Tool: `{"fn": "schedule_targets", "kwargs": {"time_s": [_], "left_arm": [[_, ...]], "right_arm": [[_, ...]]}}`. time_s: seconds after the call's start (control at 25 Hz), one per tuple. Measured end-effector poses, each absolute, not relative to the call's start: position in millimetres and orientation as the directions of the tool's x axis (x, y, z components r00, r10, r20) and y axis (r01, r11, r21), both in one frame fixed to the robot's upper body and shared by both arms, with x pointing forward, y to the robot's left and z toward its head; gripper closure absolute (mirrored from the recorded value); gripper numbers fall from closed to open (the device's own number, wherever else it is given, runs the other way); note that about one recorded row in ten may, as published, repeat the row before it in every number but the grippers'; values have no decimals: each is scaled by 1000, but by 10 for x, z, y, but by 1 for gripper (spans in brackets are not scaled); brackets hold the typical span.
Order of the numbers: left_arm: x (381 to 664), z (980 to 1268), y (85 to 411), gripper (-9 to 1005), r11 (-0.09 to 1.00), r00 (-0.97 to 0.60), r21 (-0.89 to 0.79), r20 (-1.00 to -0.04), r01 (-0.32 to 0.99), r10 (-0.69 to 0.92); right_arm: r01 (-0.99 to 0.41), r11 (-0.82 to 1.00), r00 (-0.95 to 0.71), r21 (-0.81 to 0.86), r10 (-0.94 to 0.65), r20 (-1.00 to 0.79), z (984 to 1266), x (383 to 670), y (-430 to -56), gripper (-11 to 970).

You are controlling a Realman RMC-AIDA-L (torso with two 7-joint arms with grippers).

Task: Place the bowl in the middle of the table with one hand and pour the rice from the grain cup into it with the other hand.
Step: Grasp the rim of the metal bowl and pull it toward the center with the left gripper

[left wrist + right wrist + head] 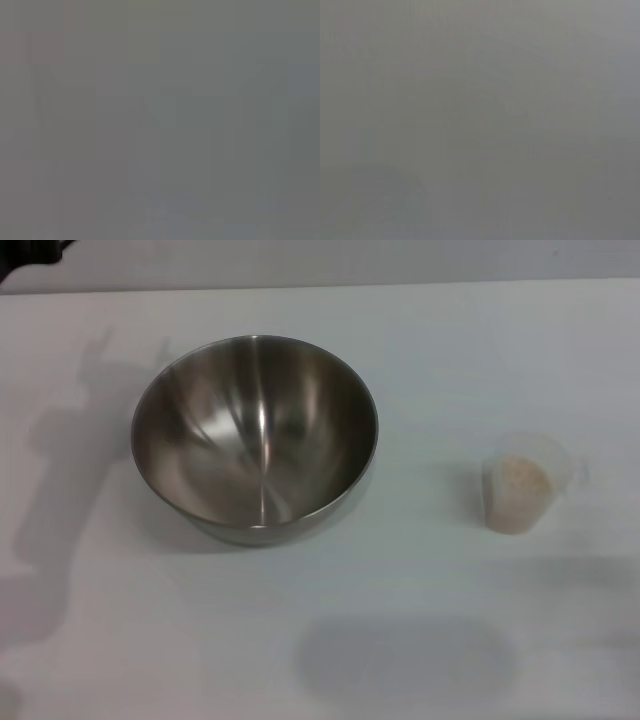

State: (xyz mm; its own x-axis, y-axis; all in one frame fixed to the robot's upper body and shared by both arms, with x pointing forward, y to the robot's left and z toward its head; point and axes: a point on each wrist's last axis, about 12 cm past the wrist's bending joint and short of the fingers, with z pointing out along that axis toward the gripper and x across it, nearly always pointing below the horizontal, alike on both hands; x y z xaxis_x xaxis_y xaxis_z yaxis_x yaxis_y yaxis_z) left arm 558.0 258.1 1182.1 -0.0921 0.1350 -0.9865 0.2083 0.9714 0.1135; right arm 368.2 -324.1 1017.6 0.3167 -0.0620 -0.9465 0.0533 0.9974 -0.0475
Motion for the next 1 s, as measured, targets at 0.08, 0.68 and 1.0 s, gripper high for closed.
{"fn": "schedule_targets", "kwargs": {"time_s": [0.08, 0.68, 1.0], "left_arm": [[5569, 11836, 2569, 183, 976, -109, 27, -993, 218, 52], [5626, 11780, 2459, 185, 950, -120, -226, -972, 217, -204], [5534, 11539, 2273, 185, 991, 338, 88, -934, -104, 118]], "right_arm": [[53, 997, 317, -48, -62, -946, 10177, 3681, -3242, 120], [58, 997, 314, -53, -69, -947, 10173, 3665, -3249, 120], [58, 997, 318, -53, -69, -946, 10177, 3665, -3247, 120]]}}
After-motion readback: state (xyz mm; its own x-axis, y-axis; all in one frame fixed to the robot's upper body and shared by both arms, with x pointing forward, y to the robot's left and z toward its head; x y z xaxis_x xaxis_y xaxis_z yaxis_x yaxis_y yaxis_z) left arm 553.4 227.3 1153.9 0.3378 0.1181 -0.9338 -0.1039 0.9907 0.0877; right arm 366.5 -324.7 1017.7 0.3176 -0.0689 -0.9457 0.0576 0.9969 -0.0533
